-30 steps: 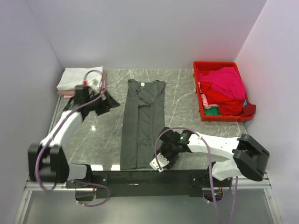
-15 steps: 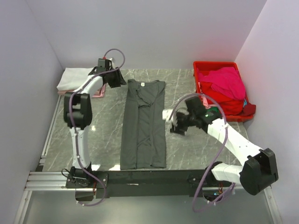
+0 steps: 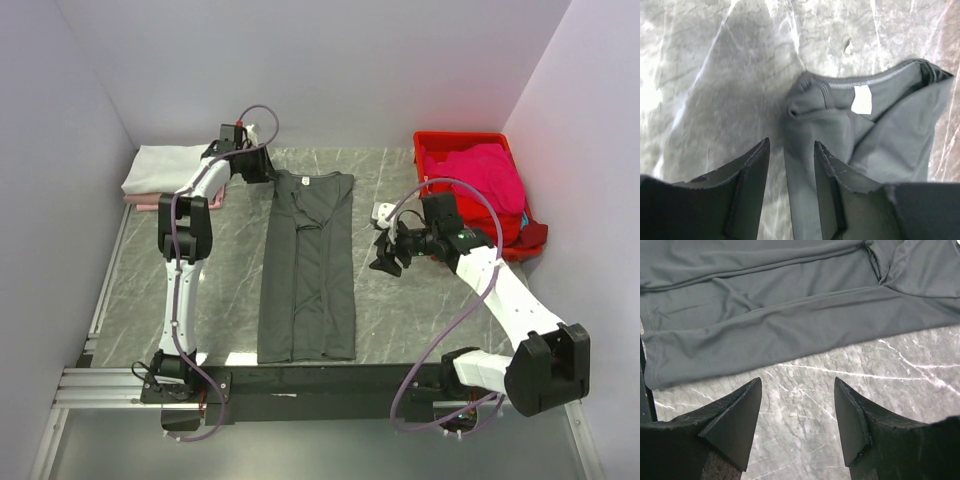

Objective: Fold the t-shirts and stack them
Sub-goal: Fold the tshirt

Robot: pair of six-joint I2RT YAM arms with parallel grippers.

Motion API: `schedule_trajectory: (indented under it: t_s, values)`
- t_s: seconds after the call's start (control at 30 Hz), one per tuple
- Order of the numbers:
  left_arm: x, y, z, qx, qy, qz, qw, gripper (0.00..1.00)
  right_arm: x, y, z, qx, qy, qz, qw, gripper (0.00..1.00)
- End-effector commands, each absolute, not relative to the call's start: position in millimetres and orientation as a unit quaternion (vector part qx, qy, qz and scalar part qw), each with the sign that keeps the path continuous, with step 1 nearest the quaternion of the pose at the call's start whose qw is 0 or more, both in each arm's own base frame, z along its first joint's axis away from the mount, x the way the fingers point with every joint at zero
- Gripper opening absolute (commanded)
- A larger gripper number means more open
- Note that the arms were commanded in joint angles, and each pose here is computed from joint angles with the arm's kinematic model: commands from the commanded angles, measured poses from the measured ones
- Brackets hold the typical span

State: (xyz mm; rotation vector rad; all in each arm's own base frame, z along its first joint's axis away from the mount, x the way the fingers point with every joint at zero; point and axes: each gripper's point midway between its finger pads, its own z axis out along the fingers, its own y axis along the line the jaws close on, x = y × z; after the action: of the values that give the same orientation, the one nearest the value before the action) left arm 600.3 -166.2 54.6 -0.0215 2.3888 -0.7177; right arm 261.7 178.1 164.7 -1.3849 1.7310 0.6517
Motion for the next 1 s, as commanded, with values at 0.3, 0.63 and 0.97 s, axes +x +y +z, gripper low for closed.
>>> schedule_trajectory:
  t_s: [0.3,0.63,0.97]
  values:
    - [622,-181,39,0.003,0.894,-0.307,0.328,0.34,270,169,178,-0.508,0.691,0.291,0.424,0.66]
    - [643,-188,56,-0.011,0.87,-0.327,0.369,0.15,270,166,173,-0.497,0.7,0.306,0.411,0.66]
    - [658,-191,79,-0.015,0.853,-0.323,0.41,0.46,271,164,159,-0.497,0.714,0.308,0.385,0.66]
